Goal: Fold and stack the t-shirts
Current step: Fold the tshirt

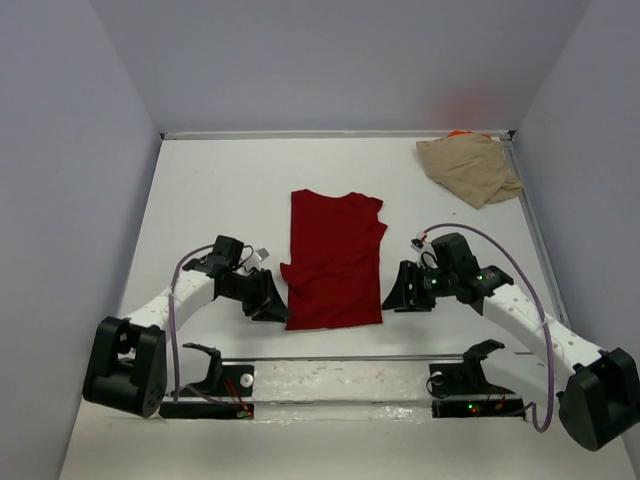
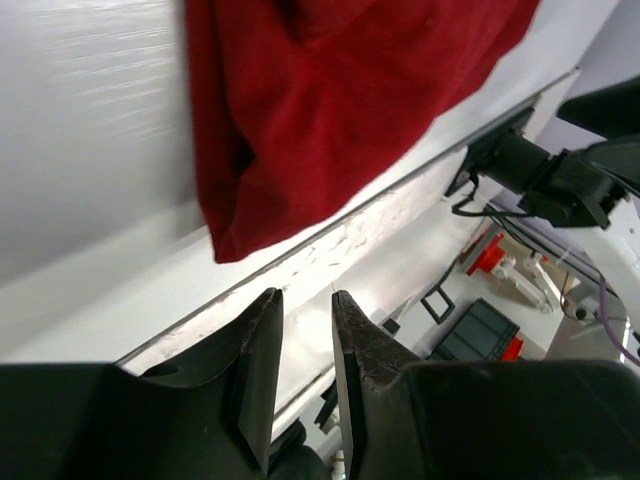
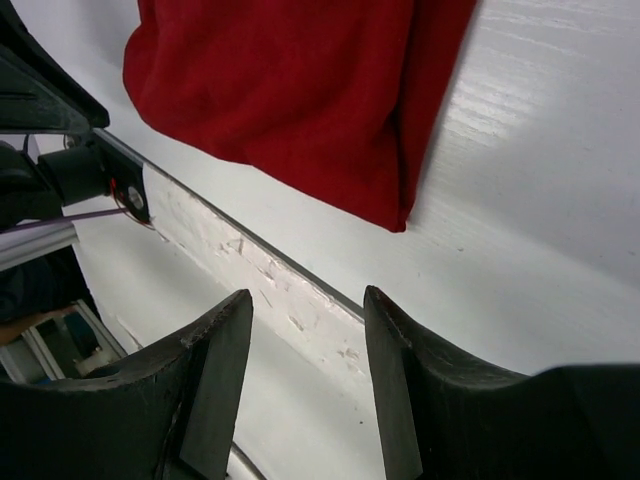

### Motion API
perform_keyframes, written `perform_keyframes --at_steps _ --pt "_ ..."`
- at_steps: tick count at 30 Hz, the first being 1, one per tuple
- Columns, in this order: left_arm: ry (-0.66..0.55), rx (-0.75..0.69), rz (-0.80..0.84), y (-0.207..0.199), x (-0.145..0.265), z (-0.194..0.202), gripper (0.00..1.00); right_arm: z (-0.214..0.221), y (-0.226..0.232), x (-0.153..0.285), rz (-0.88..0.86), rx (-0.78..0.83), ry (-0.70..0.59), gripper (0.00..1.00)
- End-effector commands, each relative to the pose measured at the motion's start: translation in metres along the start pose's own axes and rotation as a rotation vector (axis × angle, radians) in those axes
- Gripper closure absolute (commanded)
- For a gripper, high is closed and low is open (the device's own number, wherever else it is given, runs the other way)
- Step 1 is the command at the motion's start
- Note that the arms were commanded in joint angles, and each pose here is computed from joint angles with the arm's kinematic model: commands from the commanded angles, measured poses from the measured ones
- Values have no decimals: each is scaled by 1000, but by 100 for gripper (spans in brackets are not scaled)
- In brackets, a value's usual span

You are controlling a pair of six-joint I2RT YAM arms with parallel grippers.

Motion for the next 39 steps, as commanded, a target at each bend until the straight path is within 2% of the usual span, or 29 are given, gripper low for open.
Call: perform_keyframes --at_steps 1,4,9,15,24,31,39 --pt "-14 55 -107 9 4 -2 65 -7 9 -2 -35 -1 -26 46" --pt "-25 64 -160 20 0 -7 65 -9 4 -12 -46 -5 -20 46" --pt "30 103 -187 40 -19 -7 66 -19 -1 -30 -19 11 -16 46" --pt "20 60 -157 35 -22 -20 66 -27 0 -45 4 50 -1 45" --pt "-36 -22 28 -4 -8 -27 56 -22 -4 -46 1 46 7 45" --pt "-19 -13 79 -4 -8 -16 48 -23 -3 -47 -4 49 3 45" --pt "-4 -14 101 -5 -10 -14 44 -28 4 -41 -8 64 -17 45"
Point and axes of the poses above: each gripper's point midway between its finger pads, its own x axis back along the fingers, its own y axis along the line the jaws close on, z = x × y, the point moved 5 cm from there along x, back along the fingers, and after that the axes turned 3 degrees about -x, right-handed, at the moved point
